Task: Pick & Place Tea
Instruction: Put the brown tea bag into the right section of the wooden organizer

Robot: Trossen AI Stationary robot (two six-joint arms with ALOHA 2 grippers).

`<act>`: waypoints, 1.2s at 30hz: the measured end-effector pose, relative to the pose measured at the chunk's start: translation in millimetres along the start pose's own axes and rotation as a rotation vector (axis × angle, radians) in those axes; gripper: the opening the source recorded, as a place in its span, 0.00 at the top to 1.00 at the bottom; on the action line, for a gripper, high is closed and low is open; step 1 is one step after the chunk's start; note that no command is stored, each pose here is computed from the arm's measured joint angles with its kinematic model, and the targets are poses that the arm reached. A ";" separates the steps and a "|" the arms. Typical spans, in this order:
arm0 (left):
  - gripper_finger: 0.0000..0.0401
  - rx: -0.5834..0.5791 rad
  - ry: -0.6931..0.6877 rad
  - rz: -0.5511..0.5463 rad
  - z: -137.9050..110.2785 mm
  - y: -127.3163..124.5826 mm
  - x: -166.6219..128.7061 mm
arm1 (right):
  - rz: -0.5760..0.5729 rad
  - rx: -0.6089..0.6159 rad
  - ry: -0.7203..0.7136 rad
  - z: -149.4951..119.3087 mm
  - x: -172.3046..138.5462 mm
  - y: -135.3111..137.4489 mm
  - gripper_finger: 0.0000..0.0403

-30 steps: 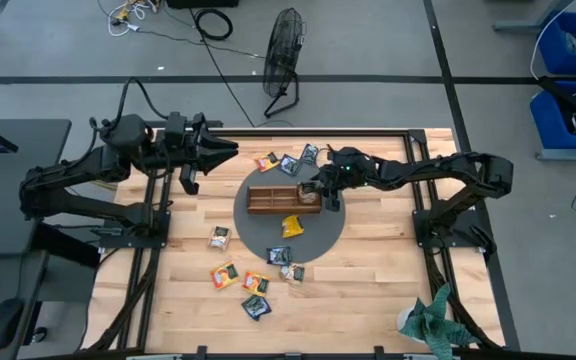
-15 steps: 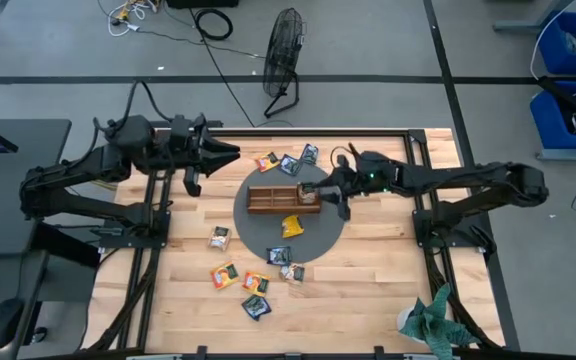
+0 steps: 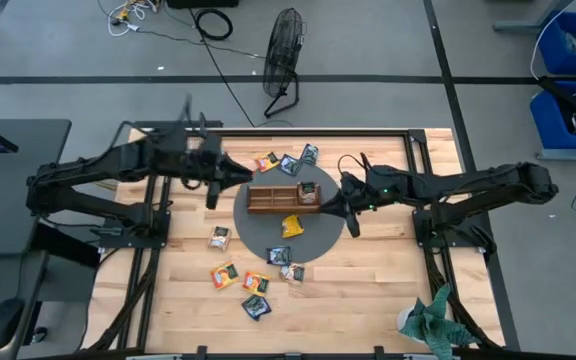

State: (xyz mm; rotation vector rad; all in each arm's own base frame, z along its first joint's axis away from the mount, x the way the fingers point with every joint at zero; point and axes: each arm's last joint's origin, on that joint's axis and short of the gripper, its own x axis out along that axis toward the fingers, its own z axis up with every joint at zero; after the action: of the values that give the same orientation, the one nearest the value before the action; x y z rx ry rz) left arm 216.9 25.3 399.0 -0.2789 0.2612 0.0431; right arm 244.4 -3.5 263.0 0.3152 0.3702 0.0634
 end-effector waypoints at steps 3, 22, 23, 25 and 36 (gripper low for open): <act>0.81 0.020 0.090 -0.054 -9.2 -1.8 16.0 | 0.010 0.036 -0.007 1.2 -6.4 5.4 0.98; 0.81 -0.307 0.596 -0.170 -80.3 -42.1 92.1 | -0.069 0.064 -0.018 -0.7 -60.6 25.5 1.00; 0.81 -0.311 0.616 -0.152 -84.7 -43.9 95.1 | -0.082 0.072 -0.023 -0.5 -61.1 25.1 1.00; 0.81 -0.313 0.649 -0.129 -93.3 -48.0 101.9 | -0.106 0.086 -0.037 0.0 -61.2 24.4 1.00; 0.81 -0.454 0.782 -0.064 -141.2 -70.3 145.5 | -0.114 0.109 -0.020 -2.0 -61.4 24.4 1.00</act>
State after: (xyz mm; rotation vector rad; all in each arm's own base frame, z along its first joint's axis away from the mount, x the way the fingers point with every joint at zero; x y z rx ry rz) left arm 327.6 -80.6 248.8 -0.7536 1.0251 -0.0746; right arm 186.5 13.0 290.1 0.4010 0.3720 -0.0719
